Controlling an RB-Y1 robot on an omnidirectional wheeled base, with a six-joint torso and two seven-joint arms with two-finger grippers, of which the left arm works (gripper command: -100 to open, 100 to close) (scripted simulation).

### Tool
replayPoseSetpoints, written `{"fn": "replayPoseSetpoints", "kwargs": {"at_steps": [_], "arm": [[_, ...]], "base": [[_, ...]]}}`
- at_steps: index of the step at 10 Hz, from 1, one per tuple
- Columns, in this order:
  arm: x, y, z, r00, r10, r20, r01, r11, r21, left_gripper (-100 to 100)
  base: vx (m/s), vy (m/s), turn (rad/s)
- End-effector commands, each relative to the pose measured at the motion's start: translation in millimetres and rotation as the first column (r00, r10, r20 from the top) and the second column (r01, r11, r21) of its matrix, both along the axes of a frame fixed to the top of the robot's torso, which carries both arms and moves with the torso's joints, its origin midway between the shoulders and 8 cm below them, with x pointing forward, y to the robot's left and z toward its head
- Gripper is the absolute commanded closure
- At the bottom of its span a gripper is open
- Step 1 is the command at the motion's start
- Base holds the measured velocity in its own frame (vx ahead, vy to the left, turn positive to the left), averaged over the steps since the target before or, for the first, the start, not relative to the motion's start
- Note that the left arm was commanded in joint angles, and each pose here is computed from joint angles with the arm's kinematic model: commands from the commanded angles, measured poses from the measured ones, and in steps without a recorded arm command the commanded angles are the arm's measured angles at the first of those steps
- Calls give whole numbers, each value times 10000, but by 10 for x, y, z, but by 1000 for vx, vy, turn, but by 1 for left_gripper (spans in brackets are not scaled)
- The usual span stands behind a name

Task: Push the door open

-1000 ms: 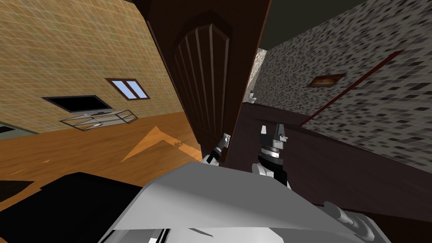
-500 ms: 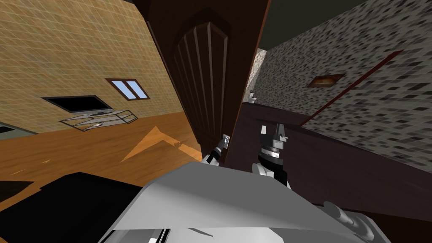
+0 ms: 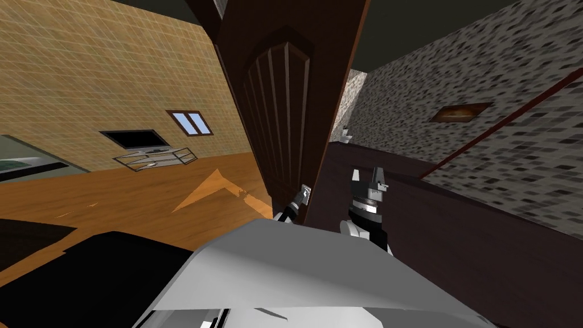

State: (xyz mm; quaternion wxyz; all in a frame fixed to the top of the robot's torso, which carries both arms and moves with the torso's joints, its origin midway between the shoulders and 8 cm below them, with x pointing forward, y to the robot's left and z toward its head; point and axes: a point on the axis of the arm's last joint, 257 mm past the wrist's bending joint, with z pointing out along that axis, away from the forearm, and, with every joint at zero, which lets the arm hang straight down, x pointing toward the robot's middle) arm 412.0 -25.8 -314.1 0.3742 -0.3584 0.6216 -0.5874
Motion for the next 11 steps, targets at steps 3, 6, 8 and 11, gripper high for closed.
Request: {"fn": "replayPoseSetpoints", "kwargs": {"at_steps": [3, 6, 8, 11], "arm": [[-165, -70, -9, 9999, -140, 46, 139, 9998, 103, 100], [-329, -223, 24, 9996, -269, 29, 269, 9996, -42, 100], [-426, -357, 91, 9995, -315, 37, 316, 9992, -263, 100], [-483, -438, 110, 9994, -332, 1, 332, 9986, -402, 100]], "base": [[196, -91, 229], [169, -144, 214], [153, -135, 229], [95, -149, 163]]}}
